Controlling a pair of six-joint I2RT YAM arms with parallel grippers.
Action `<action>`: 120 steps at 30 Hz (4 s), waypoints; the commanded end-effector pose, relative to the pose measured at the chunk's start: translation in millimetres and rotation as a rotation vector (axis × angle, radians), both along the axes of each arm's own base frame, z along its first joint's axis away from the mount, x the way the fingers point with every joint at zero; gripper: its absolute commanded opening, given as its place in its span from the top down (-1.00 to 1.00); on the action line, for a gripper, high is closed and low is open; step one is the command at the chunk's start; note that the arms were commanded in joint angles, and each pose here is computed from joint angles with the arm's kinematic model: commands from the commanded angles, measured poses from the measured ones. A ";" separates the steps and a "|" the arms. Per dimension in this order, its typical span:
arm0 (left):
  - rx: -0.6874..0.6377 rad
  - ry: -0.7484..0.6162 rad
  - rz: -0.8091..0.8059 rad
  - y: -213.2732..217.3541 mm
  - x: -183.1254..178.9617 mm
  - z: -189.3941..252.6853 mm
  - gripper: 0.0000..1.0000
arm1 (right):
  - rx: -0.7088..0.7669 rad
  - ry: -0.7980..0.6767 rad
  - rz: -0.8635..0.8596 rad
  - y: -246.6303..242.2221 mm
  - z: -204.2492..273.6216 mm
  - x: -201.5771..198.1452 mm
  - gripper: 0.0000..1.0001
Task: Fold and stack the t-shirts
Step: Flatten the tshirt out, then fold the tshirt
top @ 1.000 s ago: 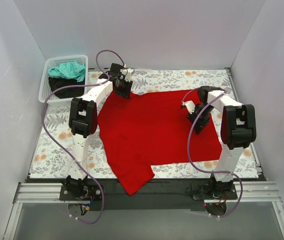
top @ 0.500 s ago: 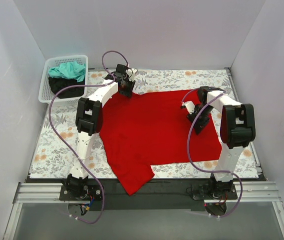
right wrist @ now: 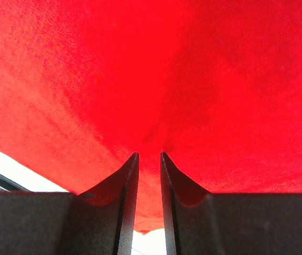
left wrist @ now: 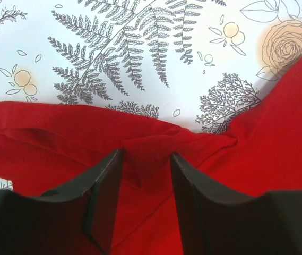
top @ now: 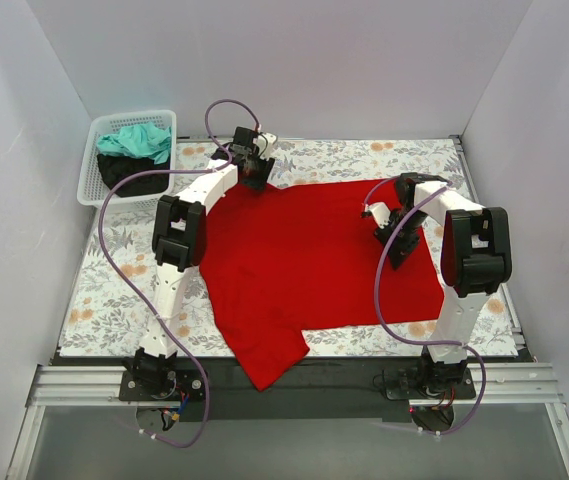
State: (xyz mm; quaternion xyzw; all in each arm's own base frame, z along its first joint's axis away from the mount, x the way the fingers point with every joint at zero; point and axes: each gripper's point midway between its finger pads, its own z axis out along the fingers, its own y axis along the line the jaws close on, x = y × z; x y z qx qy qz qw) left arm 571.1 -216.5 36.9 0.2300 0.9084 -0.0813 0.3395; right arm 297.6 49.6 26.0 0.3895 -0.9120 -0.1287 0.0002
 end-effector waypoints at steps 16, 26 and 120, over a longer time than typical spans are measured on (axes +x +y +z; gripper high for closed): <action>0.143 -0.290 -0.345 -47.1 15.5 35.3 0.81 | 0.009 0.016 0.009 2.1 -3.2 -4.2 0.42; 0.465 -0.788 -0.605 -72.4 40.6 56.1 0.35 | 0.008 0.014 0.014 1.2 -0.7 -8.6 0.41; -0.031 0.266 -0.540 48.3 -305.8 44.9 -0.40 | -0.219 -0.227 0.519 -86.8 -16.9 -28.1 0.00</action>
